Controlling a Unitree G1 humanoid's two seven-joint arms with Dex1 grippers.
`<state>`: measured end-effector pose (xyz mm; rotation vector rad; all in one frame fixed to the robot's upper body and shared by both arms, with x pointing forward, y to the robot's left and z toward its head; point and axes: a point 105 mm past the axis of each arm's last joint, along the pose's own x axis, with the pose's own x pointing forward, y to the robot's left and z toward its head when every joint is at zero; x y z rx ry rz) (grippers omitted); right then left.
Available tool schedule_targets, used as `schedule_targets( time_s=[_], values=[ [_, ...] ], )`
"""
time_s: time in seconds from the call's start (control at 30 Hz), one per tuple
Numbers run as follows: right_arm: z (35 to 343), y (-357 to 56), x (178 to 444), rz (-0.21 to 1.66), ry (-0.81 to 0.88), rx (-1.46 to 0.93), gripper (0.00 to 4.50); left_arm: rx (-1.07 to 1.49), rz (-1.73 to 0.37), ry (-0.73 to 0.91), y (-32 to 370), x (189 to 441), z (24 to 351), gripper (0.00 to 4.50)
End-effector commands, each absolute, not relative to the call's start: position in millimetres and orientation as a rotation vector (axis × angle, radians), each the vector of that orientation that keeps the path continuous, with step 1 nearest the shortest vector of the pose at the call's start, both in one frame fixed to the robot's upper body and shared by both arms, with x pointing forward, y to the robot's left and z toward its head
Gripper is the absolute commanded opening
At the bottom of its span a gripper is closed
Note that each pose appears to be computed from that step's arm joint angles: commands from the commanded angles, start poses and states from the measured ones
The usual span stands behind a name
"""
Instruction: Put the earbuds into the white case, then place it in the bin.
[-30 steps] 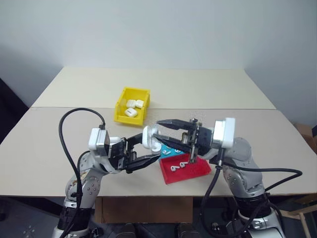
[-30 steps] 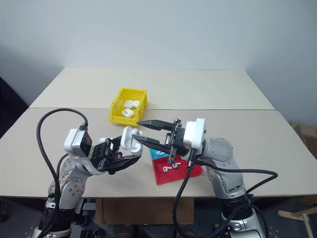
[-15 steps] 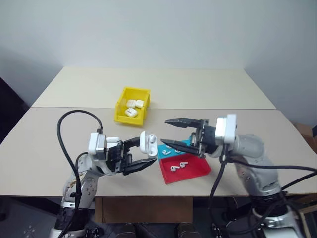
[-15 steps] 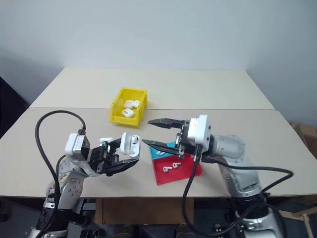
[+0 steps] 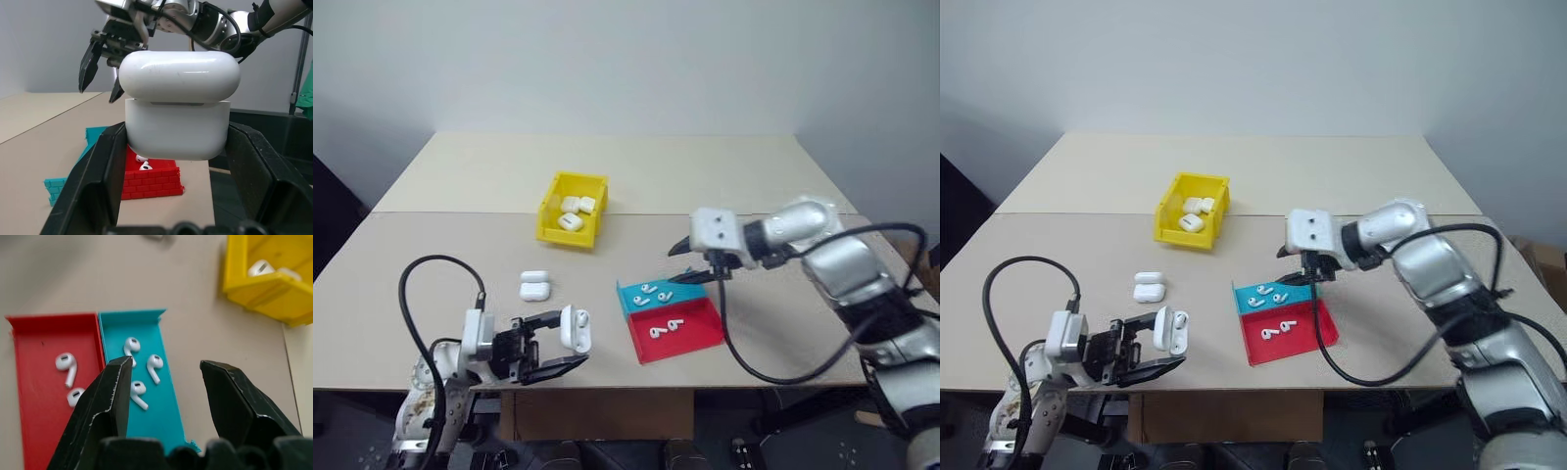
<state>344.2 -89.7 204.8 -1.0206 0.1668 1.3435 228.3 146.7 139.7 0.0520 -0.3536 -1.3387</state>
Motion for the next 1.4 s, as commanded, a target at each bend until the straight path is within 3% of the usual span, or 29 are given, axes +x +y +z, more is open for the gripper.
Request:
schedule_targets(
  time_s=[0.03, 0.47, 1.23, 1.37, 1.4],
  values=[
    [211, -87, 354, 1.366, 0.171, -1.135, 2.69, 0.076, -1.321, -0.408, 142, 223, 150, 2.75],
    [202, -80, 377, 1.42, 0.188, -1.273, 2.69, 0.082, -1.275, -0.442, 137, 218, 156, 2.75],
    [191, -75, 383, 1.471, 0.275, -1.37, 2.69, 0.081, -1.316, -0.425, 136, 216, 163, 2.75],
    [186, -74, 380, 1.5, 0.288, -1.391, 1.77, 0.084, -1.315, -0.426, 134, 217, 163, 2.75],
    [184, -74, 379, 1.511, 0.294, -1.404, 1.77, 0.084, -1.314, -0.426, 134, 218, 163, 2.75]
  ],
)
